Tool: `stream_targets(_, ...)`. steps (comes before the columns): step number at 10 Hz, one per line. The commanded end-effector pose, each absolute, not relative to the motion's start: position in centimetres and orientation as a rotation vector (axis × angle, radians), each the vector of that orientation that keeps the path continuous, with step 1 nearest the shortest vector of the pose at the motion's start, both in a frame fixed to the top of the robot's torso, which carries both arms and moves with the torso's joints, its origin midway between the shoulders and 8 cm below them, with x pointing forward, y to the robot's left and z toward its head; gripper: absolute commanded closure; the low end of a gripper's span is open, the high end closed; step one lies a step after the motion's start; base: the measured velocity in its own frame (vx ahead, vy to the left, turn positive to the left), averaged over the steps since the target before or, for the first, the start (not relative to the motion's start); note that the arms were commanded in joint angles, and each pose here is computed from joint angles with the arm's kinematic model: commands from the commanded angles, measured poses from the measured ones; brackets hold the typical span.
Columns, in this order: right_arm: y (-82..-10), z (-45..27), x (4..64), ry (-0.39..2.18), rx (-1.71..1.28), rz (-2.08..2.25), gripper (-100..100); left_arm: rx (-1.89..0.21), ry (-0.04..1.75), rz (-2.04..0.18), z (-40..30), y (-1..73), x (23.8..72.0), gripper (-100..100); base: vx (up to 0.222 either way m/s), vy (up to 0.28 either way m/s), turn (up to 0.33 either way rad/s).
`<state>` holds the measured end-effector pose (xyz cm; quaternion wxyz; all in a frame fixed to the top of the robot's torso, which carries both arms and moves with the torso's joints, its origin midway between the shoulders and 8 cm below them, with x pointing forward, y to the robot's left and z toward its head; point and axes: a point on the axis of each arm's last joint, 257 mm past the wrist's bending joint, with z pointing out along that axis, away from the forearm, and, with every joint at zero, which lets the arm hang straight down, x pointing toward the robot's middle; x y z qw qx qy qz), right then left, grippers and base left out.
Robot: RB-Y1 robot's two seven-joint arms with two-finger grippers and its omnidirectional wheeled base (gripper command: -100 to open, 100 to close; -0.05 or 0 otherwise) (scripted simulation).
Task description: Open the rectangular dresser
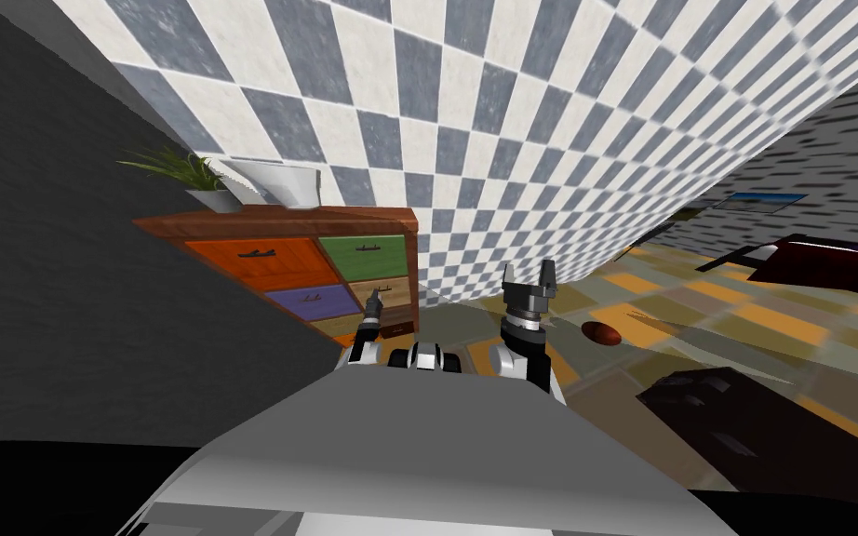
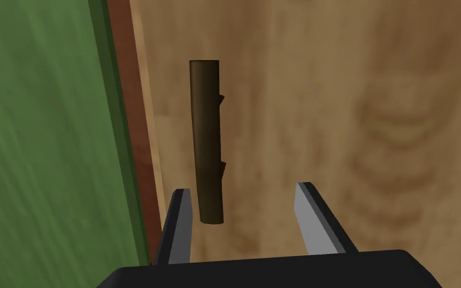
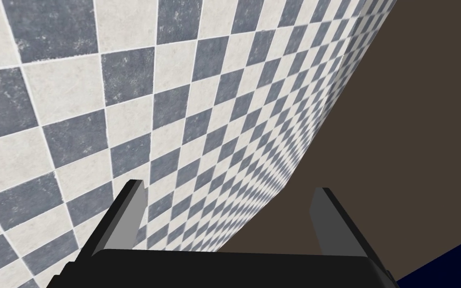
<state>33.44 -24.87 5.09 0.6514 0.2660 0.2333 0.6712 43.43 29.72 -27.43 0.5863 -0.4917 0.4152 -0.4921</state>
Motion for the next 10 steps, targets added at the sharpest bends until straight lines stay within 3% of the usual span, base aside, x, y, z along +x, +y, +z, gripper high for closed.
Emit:
stream_targets(1, -24.9, 5.1, 33.4, 0.530, 0.604, 1.524, 0, -1.135, 0.962, -1.155, -26.7, 29.6, 43.6, 100, -0.111, -0.037, 0.014)
stream_targets(9, -24.9, 5.1, 33.4, 0.530, 0.604, 1.524, 0, -1.146, 0.984, -1.154, -26.9, 29.1, 43.2, 100, -0.156, -0.052, 0.018)
stream_targets(10, -24.9, 5.1, 33.4, 0.529, 0.604, 1.524, 0, -1.133, 0.968, -1.158, -25.1, 29.4, 44.0, -100, -0.117, -0.034, 0.022)
